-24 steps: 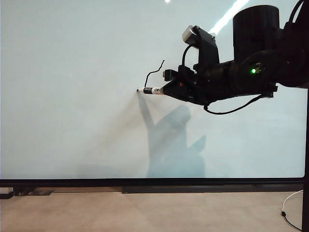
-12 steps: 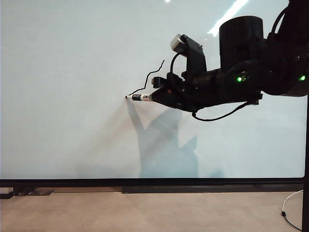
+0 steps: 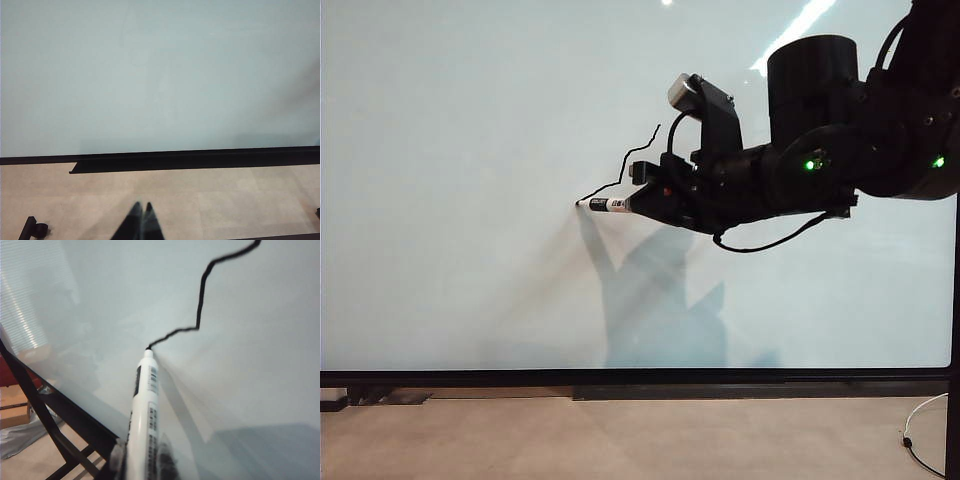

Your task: Pick up the pen on the shelf to the right of the whiteboard and draw a triangle.

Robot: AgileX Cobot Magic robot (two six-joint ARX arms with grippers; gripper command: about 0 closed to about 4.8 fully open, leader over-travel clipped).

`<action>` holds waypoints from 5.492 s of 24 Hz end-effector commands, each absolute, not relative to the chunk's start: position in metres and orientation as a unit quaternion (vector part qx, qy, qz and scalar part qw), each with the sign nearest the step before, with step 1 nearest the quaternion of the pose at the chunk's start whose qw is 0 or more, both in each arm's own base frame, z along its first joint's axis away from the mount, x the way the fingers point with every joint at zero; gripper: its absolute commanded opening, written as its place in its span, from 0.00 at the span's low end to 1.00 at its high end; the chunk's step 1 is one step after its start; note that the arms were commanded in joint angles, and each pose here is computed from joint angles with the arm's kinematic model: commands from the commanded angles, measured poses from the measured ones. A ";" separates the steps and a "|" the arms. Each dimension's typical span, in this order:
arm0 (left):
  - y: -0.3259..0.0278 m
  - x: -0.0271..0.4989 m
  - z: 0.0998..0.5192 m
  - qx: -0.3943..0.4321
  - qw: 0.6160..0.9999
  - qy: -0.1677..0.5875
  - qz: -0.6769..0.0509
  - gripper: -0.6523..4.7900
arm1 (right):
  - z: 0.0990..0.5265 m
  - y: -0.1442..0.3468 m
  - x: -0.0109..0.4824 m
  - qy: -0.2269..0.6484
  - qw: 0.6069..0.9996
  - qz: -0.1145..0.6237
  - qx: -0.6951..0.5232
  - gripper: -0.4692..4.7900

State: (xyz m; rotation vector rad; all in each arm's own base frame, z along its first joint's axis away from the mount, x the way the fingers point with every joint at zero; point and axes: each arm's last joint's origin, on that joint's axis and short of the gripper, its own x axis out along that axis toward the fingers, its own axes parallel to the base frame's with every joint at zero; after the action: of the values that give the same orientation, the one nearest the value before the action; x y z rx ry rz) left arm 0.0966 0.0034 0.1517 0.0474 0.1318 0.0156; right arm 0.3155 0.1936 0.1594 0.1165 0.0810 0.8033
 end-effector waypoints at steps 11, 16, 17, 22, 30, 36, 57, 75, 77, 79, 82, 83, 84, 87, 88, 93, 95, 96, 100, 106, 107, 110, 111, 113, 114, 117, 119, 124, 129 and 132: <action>0.003 0.097 0.154 0.024 0.998 0.060 0.008 0.11 | 0.153 0.204 0.315 0.050 0.922 0.377 0.068 0.08; 0.003 0.097 0.154 0.024 0.998 0.060 0.007 0.11 | 0.150 0.211 0.318 0.053 0.919 0.385 0.073 0.08; 0.003 0.097 0.154 0.024 0.998 0.060 0.007 0.11 | 0.150 0.212 0.318 0.054 0.919 0.385 0.073 0.08; 0.003 0.097 0.154 0.024 0.998 0.060 0.007 0.11 | 0.150 0.212 0.318 0.054 0.919 0.383 0.073 0.08; 0.003 0.097 0.154 0.024 0.998 0.060 0.007 0.11 | 0.149 0.211 0.318 0.059 0.924 0.371 0.075 0.08; 0.003 0.097 0.154 0.024 0.998 0.060 0.007 0.11 | 0.148 0.210 0.317 0.057 0.928 0.362 0.068 0.08; 0.003 0.097 0.154 0.024 0.998 0.060 0.008 0.11 | 0.154 0.174 0.307 0.045 0.942 0.329 0.044 0.08; 0.003 0.097 0.154 0.024 0.998 0.060 0.008 0.11 | 0.156 0.153 0.306 0.042 0.950 0.307 0.034 0.08; 0.003 0.097 0.154 0.024 0.998 0.060 0.008 0.11 | 0.157 0.150 0.304 0.042 0.952 0.303 0.034 0.08; 0.003 0.097 0.154 0.024 0.998 0.060 0.008 0.11 | 0.157 0.146 0.302 0.042 0.953 0.299 0.033 0.08; 0.003 0.097 0.154 0.024 0.998 0.060 0.008 0.11 | 0.158 0.138 0.300 0.042 0.955 0.291 0.032 0.08; 0.003 0.097 0.154 0.024 0.998 0.060 0.008 0.11 | 0.158 0.133 0.299 0.043 0.957 0.285 0.032 0.08; 0.003 0.097 0.154 0.024 0.998 0.060 0.008 0.11 | 0.157 0.131 0.298 0.043 0.958 0.283 0.032 0.08; 0.003 0.097 0.154 0.024 0.998 0.060 0.008 0.11 | 0.157 0.125 0.298 0.044 0.960 0.276 0.032 0.08; 0.003 0.097 0.154 0.024 0.998 0.060 0.008 0.11 | 0.158 0.123 0.297 0.044 0.960 0.275 0.032 0.08; 0.003 0.097 0.154 0.024 0.998 0.060 0.008 0.11 | 0.157 0.118 0.298 0.044 0.962 0.269 0.031 0.08; 0.003 0.097 0.154 0.024 0.998 0.060 0.007 0.11 | 0.157 0.117 0.298 0.044 0.962 0.268 0.031 0.08; 0.003 0.097 0.154 0.024 0.998 0.060 0.008 0.11 | 0.157 0.117 0.298 0.043 0.962 0.268 0.031 0.08; 0.003 0.097 0.154 0.024 0.998 0.060 0.008 0.11 | 0.157 0.112 0.299 0.044 0.962 0.267 0.032 0.08; 0.003 0.097 0.154 0.024 0.998 0.060 0.008 0.11 | 0.159 0.103 0.292 0.041 0.965 0.256 0.026 0.08; 0.003 0.097 0.154 0.024 0.998 0.060 0.007 0.11 | 0.160 0.100 0.290 0.040 0.966 0.253 0.026 0.08; 0.003 0.097 0.154 0.024 0.998 0.060 0.008 0.11 | 0.160 0.092 0.286 0.041 0.969 0.243 0.024 0.08; 0.003 0.097 0.154 0.024 0.998 0.060 0.008 0.11 | 0.159 0.091 0.285 0.042 0.969 0.242 0.023 0.08; 0.003 0.097 0.154 0.024 0.998 0.060 0.007 0.11 | 0.159 0.089 0.284 0.042 0.970 0.238 0.024 0.08; 0.003 0.097 0.154 0.024 0.998 0.060 0.007 0.11 | 0.159 0.088 0.283 0.044 0.970 0.237 0.024 0.08; 0.003 0.097 0.154 0.024 0.998 0.060 0.007 0.11 | 0.158 0.085 0.280 0.045 0.972 0.231 0.023 0.08; 0.003 0.097 0.154 0.024 0.998 0.060 0.007 0.11 | 0.157 0.082 0.279 0.045 0.973 0.227 0.024 0.08; 0.003 0.097 0.154 0.024 0.998 0.060 0.007 0.11 | 0.155 0.078 0.273 0.037 0.976 0.215 0.024 0.08; 0.003 0.097 0.154 0.024 0.998 0.060 0.007 0.11 | 0.152 0.072 0.271 0.042 0.977 0.207 0.027 0.08; 0.003 0.097 0.154 0.024 0.998 0.060 0.007 0.11 | 0.151 0.069 0.269 0.041 0.978 0.202 0.028 0.08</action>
State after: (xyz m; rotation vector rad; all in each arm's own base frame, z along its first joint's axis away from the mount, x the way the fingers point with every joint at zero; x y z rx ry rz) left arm 0.0966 0.0033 0.1518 0.0474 0.1314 0.0153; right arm 0.2687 0.0693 0.1462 0.0517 0.1184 0.4089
